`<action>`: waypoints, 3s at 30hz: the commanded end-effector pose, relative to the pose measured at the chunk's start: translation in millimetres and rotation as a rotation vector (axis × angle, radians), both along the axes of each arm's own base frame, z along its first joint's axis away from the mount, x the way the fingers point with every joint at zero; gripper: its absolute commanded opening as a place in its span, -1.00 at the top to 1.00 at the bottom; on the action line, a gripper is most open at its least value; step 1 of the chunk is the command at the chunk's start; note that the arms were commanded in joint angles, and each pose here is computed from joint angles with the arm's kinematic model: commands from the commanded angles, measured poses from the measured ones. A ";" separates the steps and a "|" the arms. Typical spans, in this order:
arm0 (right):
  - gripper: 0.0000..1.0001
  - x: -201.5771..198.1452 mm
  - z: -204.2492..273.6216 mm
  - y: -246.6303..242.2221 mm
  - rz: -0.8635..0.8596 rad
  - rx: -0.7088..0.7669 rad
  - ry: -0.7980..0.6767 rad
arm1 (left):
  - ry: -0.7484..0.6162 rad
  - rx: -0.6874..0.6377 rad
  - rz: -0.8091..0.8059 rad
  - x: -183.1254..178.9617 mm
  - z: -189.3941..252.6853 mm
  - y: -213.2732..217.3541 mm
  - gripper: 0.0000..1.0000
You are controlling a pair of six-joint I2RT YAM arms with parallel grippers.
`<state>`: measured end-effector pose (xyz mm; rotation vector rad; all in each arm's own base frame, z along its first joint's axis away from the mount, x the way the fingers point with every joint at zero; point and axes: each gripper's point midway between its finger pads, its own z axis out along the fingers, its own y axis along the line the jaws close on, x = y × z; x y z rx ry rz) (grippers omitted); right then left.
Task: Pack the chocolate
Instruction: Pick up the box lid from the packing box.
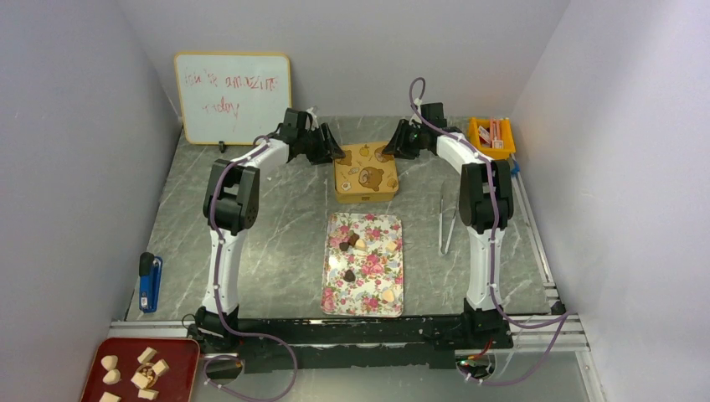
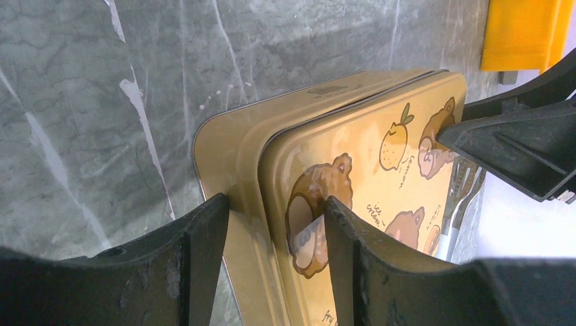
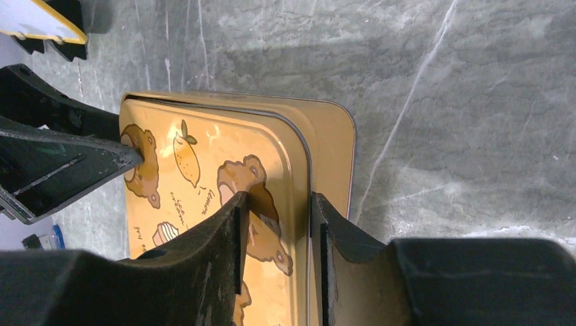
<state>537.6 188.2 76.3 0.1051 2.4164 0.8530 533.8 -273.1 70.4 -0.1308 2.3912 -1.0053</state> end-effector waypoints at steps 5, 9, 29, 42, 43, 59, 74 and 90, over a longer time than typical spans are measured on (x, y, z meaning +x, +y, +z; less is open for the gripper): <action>0.69 3.7 27.5 -4.7 -0.026 -0.024 -0.082 | -0.022 0.003 0.002 -7.8 21.2 2.4 -0.16; 0.86 2.9 32.0 -6.2 -0.034 -0.020 -0.094 | -0.029 0.002 0.003 -9.2 26.8 3.1 -0.17; 1.00 1.8 57.5 -20.9 -0.058 0.058 -0.159 | -0.080 -0.063 0.038 -11.0 64.7 8.8 -0.19; 1.00 -5.9 80.8 -4.4 0.034 0.270 -0.204 | -0.099 -0.108 0.038 -14.2 79.4 7.6 -0.21; 1.00 -6.8 83.9 -2.9 0.042 0.292 -0.209 | -0.099 -0.113 0.038 -14.3 80.1 7.6 -0.21; 1.00 -17.0 100.3 5.2 0.073 0.496 -0.217 | -0.115 -0.151 0.042 -19.6 92.0 11.7 -0.21; 1.00 -17.8 111.9 4.8 0.014 0.655 -0.230 | -0.108 -0.177 0.046 -25.8 94.3 18.2 -0.22; 1.00 -10.4 111.9 13.8 -0.002 0.751 -0.234 | -0.112 -0.223 0.047 -22.8 94.8 16.0 -0.21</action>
